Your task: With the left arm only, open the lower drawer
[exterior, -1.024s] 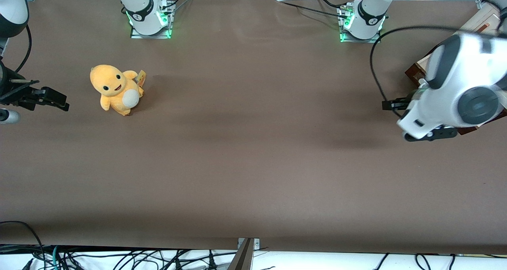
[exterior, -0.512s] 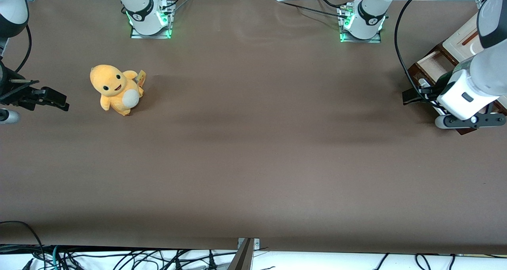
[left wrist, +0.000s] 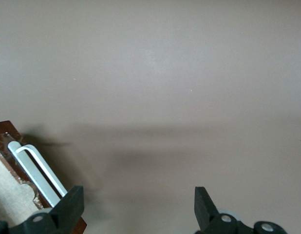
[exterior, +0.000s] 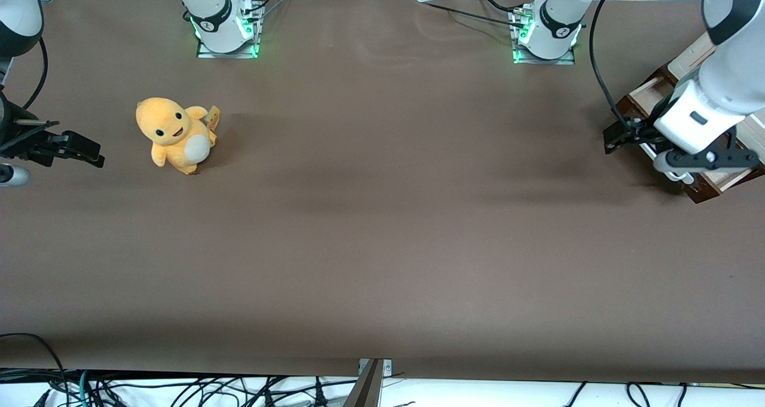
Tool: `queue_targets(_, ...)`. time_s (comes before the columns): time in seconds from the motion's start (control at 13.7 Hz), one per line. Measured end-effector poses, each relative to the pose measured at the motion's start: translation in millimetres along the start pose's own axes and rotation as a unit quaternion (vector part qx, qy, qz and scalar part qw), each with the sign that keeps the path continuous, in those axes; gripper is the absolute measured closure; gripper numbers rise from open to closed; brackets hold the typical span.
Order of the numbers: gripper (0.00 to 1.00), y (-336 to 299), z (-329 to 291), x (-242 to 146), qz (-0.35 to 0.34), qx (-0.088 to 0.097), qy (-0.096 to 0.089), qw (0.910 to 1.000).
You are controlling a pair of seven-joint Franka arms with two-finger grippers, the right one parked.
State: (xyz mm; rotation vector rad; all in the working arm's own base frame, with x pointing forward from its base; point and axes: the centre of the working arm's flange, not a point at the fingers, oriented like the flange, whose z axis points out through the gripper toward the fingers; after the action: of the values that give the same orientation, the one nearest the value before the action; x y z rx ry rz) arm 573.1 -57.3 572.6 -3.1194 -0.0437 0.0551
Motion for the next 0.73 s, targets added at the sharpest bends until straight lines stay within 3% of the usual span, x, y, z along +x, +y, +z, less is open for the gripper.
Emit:
queue_targets(0.22, 0.00, -13.2, -5.6, -11.7, -0.007, 0.000, 0.004, 1.0000)
queue_targets(0.73, 0.00, -15.5, 1.4, -24.5, 0.008, 0.003, -0.015, 0.9998)
